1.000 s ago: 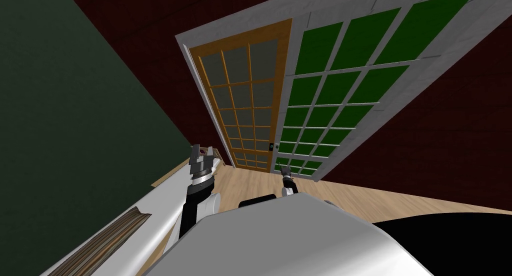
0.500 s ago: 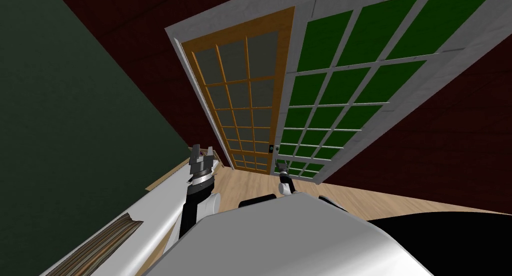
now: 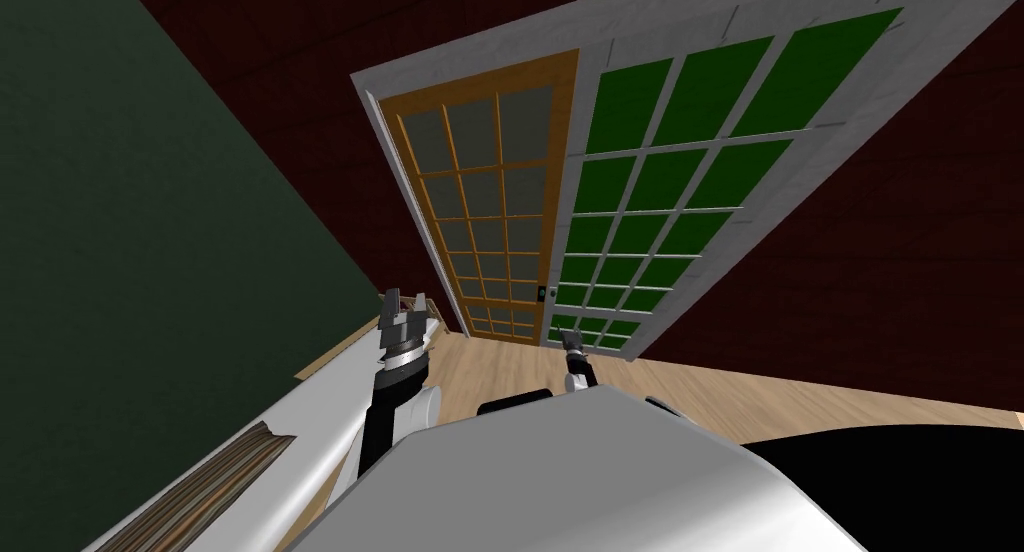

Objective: Pull the door open

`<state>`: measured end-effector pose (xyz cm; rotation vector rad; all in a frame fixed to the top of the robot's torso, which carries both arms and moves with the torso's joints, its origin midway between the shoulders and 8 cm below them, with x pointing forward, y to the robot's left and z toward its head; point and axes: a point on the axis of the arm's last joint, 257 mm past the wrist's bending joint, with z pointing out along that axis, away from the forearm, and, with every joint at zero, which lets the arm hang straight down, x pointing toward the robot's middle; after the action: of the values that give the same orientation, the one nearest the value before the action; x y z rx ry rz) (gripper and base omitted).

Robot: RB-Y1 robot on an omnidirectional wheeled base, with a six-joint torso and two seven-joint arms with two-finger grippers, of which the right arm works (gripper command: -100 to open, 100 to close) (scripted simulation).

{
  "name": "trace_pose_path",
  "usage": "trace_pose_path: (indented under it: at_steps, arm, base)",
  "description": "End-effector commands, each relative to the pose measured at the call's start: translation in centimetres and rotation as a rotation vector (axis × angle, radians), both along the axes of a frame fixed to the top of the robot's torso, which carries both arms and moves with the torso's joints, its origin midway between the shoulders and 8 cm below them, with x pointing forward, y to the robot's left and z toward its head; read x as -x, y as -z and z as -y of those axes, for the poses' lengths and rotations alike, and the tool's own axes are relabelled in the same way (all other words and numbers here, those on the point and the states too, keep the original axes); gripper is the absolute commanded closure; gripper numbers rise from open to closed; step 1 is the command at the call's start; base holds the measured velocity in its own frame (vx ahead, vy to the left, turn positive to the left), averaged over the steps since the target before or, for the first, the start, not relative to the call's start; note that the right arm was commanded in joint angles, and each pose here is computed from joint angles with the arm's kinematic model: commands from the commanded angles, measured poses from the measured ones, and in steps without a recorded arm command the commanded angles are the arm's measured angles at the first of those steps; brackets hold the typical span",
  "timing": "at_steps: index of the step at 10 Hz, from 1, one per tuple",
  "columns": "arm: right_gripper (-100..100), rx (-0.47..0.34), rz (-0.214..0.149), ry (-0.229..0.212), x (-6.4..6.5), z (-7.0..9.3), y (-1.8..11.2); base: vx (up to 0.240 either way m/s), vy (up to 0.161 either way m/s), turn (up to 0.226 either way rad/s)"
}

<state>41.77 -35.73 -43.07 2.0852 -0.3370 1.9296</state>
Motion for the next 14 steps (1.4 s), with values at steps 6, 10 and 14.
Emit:
trace_pose_path:
  at_steps: [6, 10, 14]
  arm:
    - [-100, 0.040, -0.105, 0.092, 6.2, 7.2, 3.0]
    - [-100, 0.065, -0.156, 0.141, 9.7, 11.2, 4.0]
    - [-100, 0.084, -0.186, 0.185, 12.6, 15.0, 4.1]
  base:
    - [-0.096, 0.033, -0.062]
    - [-0.079, 0.019, -0.056]
    - [-0.020, -0.001, -0.036]
